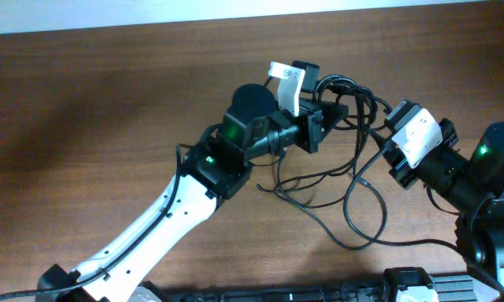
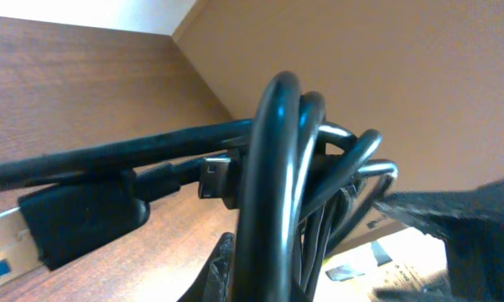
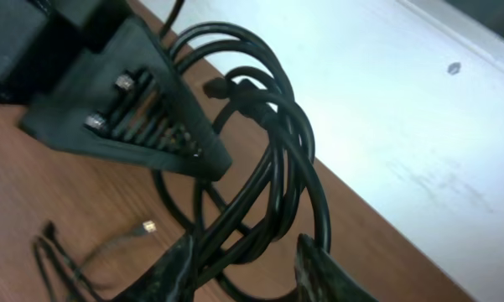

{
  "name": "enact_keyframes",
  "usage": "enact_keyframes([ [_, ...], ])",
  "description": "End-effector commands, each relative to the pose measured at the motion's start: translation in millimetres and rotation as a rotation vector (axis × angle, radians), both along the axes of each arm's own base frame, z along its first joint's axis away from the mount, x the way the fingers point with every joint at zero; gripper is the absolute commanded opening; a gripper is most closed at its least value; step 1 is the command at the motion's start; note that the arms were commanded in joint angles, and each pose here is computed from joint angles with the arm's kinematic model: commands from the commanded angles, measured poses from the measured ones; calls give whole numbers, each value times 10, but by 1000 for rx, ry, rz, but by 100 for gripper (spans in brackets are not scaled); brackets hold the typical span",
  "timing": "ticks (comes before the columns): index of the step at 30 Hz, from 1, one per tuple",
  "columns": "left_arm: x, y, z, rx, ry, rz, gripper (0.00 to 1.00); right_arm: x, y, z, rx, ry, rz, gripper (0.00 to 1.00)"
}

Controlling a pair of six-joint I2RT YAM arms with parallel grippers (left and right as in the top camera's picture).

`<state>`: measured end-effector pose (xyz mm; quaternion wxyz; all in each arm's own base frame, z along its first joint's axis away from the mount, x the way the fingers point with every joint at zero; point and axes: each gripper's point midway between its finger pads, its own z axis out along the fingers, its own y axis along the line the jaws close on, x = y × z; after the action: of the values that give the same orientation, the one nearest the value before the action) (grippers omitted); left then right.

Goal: Untangle cables

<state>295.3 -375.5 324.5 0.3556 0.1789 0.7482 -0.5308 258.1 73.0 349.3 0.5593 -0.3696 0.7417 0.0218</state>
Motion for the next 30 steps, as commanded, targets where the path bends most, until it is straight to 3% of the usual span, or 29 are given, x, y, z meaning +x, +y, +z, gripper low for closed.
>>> enact_keyframes([
  [1, -95, -63, 47, -15, -12, -36, 0, 25, -96, 46, -40, -22, -48, 33],
  [9, -168, -115, 55, -18, -14, -58, 0, 66, -98, 7, -40, -6, -48, 34],
  [22, -277, -180, 49, -18, -9, -94, 0, 130, -100, -59, -39, 21, -47, 4],
  [30, -261, -172, 46, -16, -10, -86, 0, 139, -141, -77, -50, 27, -70, 4],
])
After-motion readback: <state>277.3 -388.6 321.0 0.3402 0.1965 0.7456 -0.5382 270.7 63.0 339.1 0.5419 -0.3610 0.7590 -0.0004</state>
